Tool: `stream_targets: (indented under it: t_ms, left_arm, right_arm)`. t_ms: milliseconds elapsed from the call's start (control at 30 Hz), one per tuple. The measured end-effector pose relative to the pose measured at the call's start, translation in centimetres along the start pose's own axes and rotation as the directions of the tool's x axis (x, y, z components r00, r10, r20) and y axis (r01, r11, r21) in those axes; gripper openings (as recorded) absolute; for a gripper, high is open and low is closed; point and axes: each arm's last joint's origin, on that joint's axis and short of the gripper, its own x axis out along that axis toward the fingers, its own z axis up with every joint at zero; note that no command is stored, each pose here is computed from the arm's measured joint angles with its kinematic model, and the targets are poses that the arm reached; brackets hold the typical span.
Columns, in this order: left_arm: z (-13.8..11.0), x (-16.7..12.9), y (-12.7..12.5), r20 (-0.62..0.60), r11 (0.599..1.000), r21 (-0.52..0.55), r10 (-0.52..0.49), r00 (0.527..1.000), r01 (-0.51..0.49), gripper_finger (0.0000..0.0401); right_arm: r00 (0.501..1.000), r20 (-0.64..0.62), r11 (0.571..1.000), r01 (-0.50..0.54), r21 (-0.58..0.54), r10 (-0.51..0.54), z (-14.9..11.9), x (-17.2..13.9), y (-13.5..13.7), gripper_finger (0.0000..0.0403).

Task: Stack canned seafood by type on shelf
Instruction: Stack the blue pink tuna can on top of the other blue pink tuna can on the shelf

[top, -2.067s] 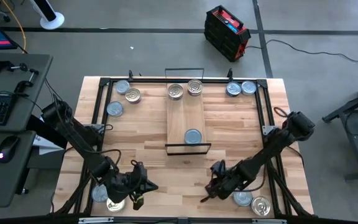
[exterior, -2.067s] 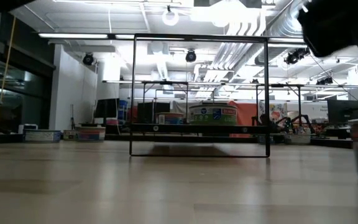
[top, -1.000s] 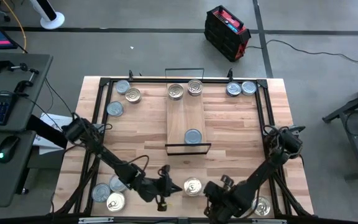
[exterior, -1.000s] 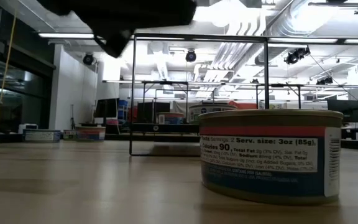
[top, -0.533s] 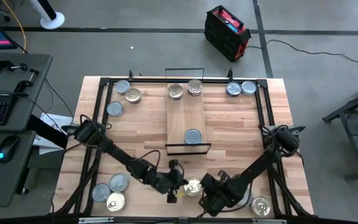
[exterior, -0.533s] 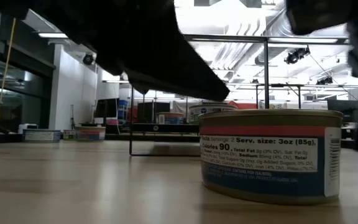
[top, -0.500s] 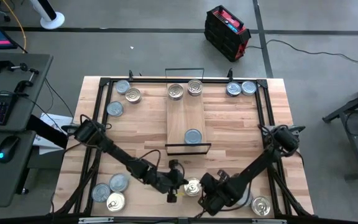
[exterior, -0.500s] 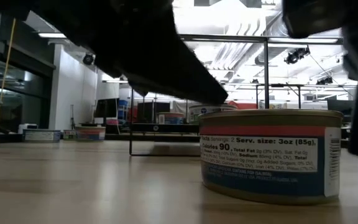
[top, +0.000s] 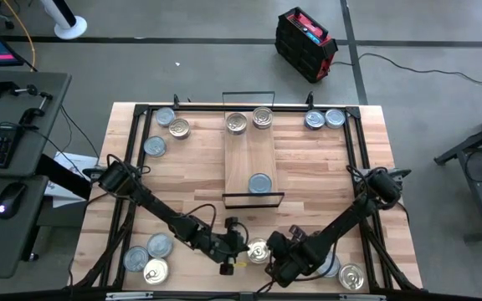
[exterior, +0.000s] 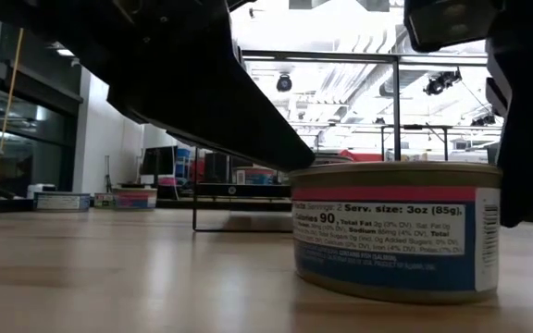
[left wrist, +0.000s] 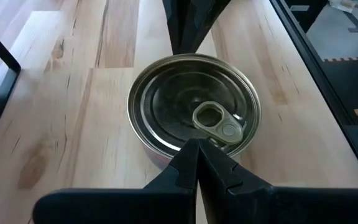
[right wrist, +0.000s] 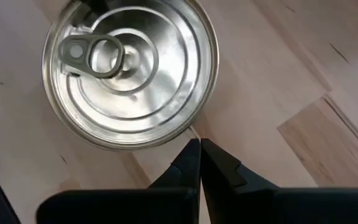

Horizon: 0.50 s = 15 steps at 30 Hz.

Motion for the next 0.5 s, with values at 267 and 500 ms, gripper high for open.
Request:
stream_targets:
  t_ms: [267, 500]
  left_arm:
    - [-0.2, 0.0, 0.0, -0.019, 1.0, 0.018, 0.007, 1.0, -0.006, 0.0]
    - [-0.6, -0.2, 0.0, -0.059, 0.999, 0.04, 0.019, 0.998, -0.017, 0.0]
  right_arm:
    - [1.0, 0.009, 1.0, -0.026, 0.007, 0.026, 1.1, 0.3, 0.0, 0.0]
    - [0.998, 0.02, 0.998, -0.057, 0.002, 0.057, 1.9, -0.8, 0.9, 0.0]
